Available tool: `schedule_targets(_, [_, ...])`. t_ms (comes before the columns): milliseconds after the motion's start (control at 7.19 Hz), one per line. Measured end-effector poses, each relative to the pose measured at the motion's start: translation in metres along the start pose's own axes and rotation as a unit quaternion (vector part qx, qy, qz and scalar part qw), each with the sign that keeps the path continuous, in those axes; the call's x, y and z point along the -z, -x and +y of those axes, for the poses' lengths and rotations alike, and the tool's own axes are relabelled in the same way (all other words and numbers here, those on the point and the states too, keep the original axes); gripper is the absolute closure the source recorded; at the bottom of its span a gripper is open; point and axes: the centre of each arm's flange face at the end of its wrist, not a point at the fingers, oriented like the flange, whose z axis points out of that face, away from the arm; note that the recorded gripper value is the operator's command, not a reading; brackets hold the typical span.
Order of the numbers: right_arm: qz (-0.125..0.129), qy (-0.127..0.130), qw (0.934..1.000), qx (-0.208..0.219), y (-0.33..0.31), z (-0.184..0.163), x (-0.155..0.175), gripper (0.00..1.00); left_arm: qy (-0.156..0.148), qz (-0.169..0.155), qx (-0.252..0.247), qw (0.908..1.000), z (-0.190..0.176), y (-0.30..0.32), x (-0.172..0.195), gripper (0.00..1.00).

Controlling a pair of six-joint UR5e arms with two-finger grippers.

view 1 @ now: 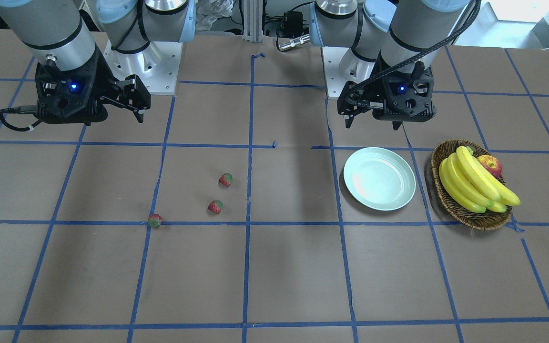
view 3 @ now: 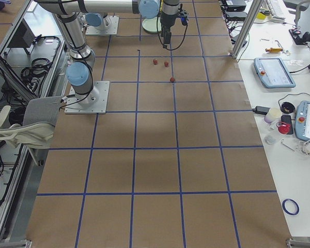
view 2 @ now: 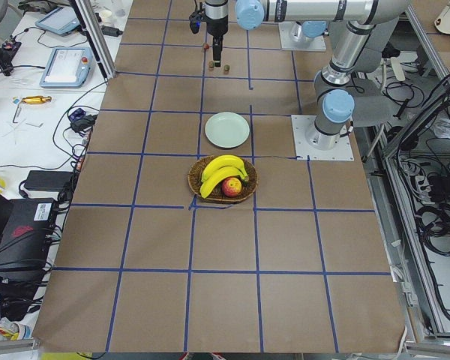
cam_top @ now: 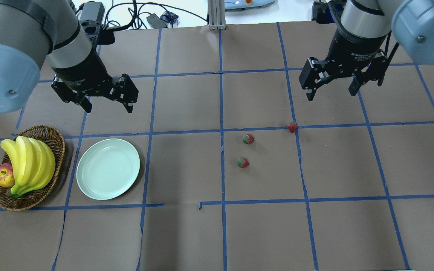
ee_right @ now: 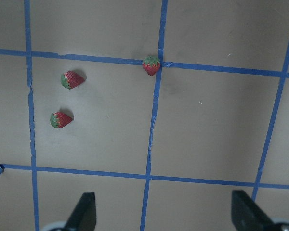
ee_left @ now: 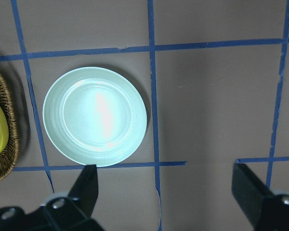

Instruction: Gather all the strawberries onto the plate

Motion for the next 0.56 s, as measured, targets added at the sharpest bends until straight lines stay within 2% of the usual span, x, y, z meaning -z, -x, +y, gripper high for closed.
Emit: schedule_targets(556, [-0.001,0.006,1.0,0.001,0.0016,-0.0048,-0.0102,0.0,0.006,0.004,0.003,1.0,0.0014,-0.0018,-0.0056,0.0])
